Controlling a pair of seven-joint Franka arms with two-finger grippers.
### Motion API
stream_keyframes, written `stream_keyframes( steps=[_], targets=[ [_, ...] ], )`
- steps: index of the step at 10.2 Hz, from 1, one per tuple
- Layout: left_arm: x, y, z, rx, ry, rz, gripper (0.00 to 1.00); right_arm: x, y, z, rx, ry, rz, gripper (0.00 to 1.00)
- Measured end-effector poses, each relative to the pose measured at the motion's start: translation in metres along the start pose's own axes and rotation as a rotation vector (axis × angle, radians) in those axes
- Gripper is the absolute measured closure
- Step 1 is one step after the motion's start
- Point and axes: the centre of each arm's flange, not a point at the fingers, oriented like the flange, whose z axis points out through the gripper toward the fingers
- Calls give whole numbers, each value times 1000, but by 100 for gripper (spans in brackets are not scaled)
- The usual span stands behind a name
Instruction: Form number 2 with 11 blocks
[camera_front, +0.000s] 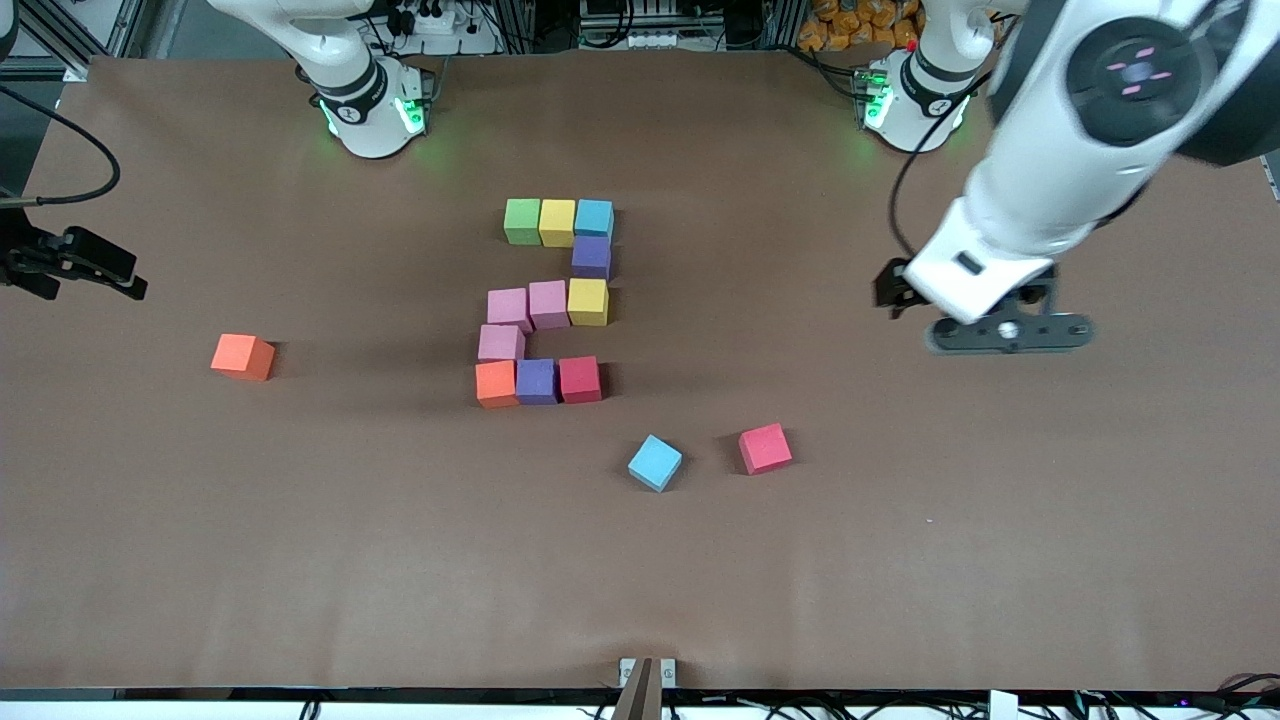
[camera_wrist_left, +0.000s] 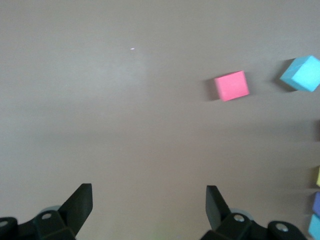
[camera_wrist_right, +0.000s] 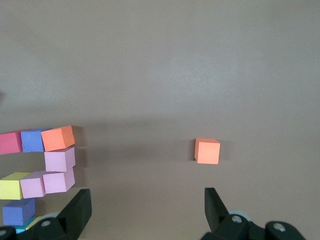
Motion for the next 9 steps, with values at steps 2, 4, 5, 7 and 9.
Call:
stream_keyframes(
  steps=[2,4,5,7,9],
  targets=[
    [-3,-23,-10,-14,1,9,0,0,0,0,0,0,0,0],
    [-5,-42,-14,-12,-10,47,0,0,1,0,0,0,1,0],
    [-7,-53,-20,-12,-3,72,0,0,1,0,0,0,2,0],
    [-13,-72,-28,-21,2,66,0,0,2,0,0,0,3,0],
    [-21,-74,-29,-34,-5,63,0,0,2,0,0,0,4,0]
  ],
)
